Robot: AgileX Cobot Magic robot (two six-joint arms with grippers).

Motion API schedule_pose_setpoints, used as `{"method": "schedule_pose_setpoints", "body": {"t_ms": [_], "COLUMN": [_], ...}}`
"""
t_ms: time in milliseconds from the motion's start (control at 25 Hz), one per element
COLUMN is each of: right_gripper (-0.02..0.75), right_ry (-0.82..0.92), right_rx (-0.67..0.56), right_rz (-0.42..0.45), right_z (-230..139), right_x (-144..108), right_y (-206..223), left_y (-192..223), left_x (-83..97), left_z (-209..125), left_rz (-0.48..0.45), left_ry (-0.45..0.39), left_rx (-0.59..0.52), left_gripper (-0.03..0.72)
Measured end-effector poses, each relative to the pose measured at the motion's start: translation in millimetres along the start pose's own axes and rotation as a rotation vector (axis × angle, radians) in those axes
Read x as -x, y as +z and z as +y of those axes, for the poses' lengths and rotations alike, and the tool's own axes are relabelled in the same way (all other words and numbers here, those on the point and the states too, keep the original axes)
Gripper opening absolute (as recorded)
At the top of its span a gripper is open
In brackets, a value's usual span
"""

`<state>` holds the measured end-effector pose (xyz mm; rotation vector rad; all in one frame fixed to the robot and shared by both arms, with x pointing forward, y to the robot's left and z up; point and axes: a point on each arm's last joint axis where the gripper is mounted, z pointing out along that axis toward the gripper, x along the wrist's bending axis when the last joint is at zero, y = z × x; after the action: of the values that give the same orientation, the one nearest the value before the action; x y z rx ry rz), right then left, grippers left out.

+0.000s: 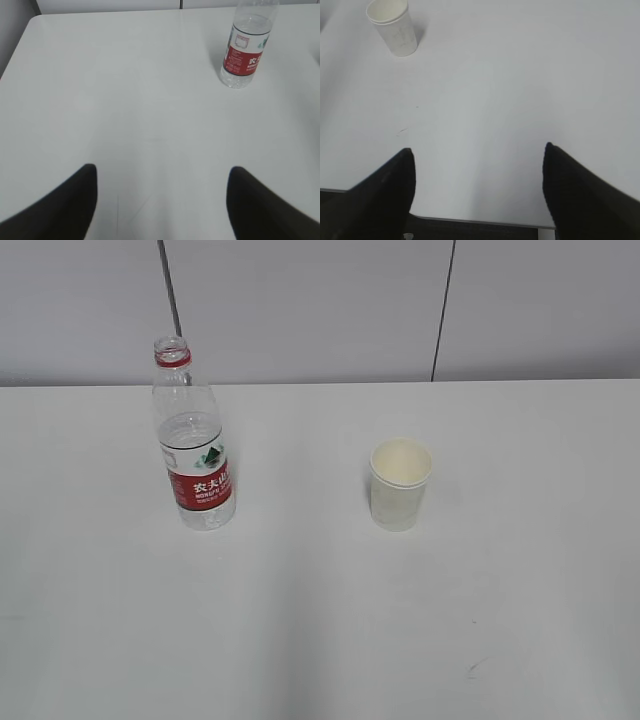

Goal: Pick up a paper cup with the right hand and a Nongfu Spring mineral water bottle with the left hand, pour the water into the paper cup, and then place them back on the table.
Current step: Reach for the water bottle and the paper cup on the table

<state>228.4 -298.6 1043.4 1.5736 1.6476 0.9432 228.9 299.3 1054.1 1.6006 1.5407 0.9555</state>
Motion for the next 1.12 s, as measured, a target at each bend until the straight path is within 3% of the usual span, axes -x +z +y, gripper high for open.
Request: {"method": "schedule_pose_setpoints", "body": {"t_ms": [1120], "right_gripper": [0.587], "right_ry": [0.000], "right_rx": [0.000], "right_rz": [0.000], "right_z": [0.0], "right_x": [0.0], "right_y": [0.0], "left_y": [0.0], "left_x": [0.0], "left_z": [0.0], "left_rz": [0.000], "left_ry": [0.000], "left_rx": [0.000], "left_gripper": [0.496]}}
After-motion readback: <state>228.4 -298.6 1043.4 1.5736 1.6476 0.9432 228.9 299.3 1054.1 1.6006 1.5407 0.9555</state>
